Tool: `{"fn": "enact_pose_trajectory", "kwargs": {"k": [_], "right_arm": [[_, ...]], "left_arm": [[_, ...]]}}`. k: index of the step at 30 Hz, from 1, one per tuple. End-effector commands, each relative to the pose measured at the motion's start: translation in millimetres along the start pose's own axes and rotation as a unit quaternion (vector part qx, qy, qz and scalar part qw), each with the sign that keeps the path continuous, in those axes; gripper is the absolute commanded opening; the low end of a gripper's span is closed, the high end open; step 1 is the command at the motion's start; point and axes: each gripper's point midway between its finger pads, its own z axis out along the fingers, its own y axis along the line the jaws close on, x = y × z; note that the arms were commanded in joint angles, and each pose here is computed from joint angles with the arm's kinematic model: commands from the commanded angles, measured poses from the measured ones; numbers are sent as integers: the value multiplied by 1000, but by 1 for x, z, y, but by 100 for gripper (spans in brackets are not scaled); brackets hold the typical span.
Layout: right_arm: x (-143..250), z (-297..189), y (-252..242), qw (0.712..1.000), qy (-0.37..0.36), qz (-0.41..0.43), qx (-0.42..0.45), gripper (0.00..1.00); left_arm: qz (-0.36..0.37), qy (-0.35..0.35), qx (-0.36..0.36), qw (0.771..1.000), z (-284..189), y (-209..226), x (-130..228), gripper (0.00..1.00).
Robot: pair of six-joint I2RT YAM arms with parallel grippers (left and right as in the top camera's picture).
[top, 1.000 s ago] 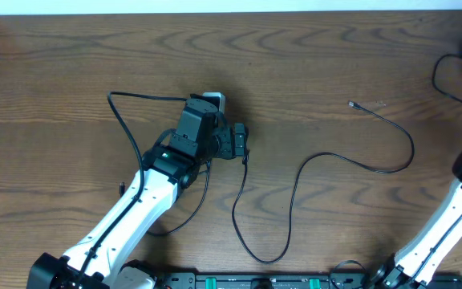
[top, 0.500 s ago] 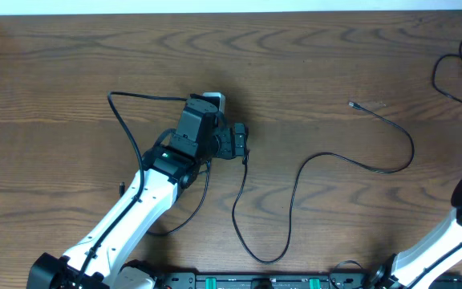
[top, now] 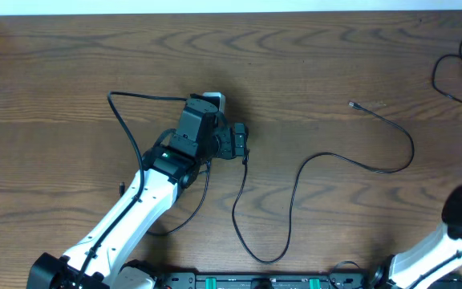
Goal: Untangle cables
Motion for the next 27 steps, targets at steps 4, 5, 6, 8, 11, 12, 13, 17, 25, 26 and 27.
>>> {"fn": "enact_pose_trajectory", "kwargs": {"k": [4,5,6,8,11,12,13,17,25,26,27], "right_arm": [[66,132,-42,977,187,13,102,1],[74,146,-49,973,201,13,117,1],[79,159,-57,968,209,16,136,1],[88,180,-71,961,217,21,168,1],[111,216,-82,951,250,18,182,1],[116,221,-84,949,256,18,183,1],[120,228,-85,948,259,18,183,1],[130,257,-93,949,256,7,186,1],[142,313,-111,957,228,-15,181,1],[137,319,-116,959,215,-16,183,1],[131,326,-121,962,198,-13,189,1]], "left_arm": [[1,-10,8,1000,-4,-5,-10,98],[1,-10,8,1000,-4,-5,-10,98],[1,-10,8,1000,-4,-5,-10,98],[1,-10,8,1000,-4,-5,-10,98],[1,-10,8,1000,-4,-5,-10,98],[1,-10,8,1000,-4,-5,-10,98],[1,-10,8,1000,-4,-5,-10,98],[1,-10,8,1000,-4,-5,-10,98],[1,-10,8,1000,-4,-5,-10,98],[1,-10,8,1000,-4,-5,-10,98],[1,-10,8,1000,-4,-5,-10,98]]}}
